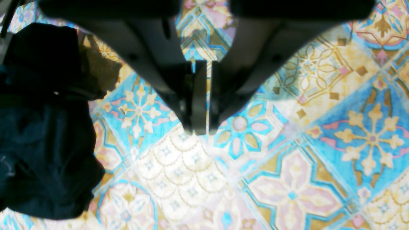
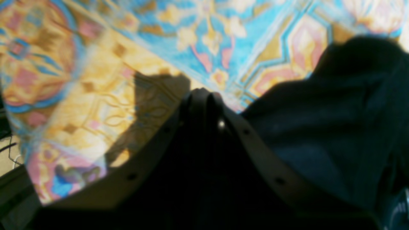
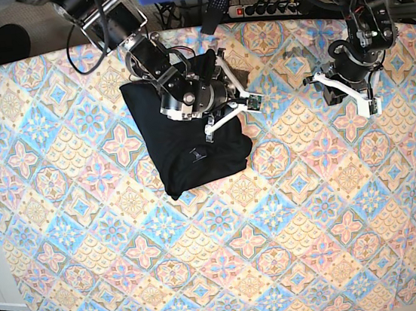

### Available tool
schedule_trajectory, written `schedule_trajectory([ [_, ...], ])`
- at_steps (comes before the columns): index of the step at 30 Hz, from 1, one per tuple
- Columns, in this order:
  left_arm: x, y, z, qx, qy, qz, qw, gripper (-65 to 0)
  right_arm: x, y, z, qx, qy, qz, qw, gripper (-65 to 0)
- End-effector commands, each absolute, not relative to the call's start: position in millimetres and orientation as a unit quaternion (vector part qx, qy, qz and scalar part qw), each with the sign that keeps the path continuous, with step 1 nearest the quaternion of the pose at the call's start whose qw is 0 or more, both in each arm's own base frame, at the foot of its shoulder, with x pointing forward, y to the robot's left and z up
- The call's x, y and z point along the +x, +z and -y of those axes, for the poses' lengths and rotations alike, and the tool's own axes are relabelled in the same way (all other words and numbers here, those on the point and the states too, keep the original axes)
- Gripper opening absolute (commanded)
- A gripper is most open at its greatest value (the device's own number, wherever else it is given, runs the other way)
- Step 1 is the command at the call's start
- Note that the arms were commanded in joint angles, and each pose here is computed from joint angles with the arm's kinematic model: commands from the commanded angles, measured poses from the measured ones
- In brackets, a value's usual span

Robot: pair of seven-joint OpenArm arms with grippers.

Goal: Fold the T-shirt properly
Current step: 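Drag the folded shirt with the right gripper and flatten its edges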

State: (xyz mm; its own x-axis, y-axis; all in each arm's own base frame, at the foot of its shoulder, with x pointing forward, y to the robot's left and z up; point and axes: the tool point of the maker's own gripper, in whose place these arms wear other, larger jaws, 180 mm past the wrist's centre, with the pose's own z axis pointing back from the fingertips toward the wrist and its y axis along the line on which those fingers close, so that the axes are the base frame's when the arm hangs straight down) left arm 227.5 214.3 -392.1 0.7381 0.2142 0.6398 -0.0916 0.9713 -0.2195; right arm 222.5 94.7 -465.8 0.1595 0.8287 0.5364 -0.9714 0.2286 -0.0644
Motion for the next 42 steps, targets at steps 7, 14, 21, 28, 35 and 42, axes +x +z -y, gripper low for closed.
schedule_trajectory([
  [7, 235.6, -380.7, -215.4, -0.089, 0.078, 0.373, 0.920, -65.0, 257.1, -458.1, -74.1, 0.147, 0.544, 0.265, 0.783, -63.6],
  [14, 236.3, -380.6, -214.3, -0.090, 0.077, 0.373, 0.920, -65.0, 279.3, -473.0, -6.4, 0.114, 0.479, 0.259, 0.831, -63.6],
  [21, 236.3, -380.6, -214.3, -0.090, 0.077, 0.373, 0.920, -65.0, 294.3, -478.4, 63.9, 0.070, 0.436, 0.254, 0.861, -63.6],
  [28, 235.6, -381.3, -212.9, -0.091, 0.078, 0.372, 0.920, -65.0, 297.5, -479.9, 111.8, 0.029, 0.435, 0.239, 0.868, -63.6],
  [35, 235.0, -381.8, -212.5, -0.092, 0.078, 0.372, 0.920, -65.0, 300.0, -475.7, 125.7, 0.014, 0.439, 0.239, 0.866, -63.6],
  [42, 235.0, -382.0, -211.5, -0.093, 0.078, 0.371, 0.920, -65.0, 305.7, -435.5, 106.5, 0.001, 0.454, 0.300, 0.839, -63.6],
])
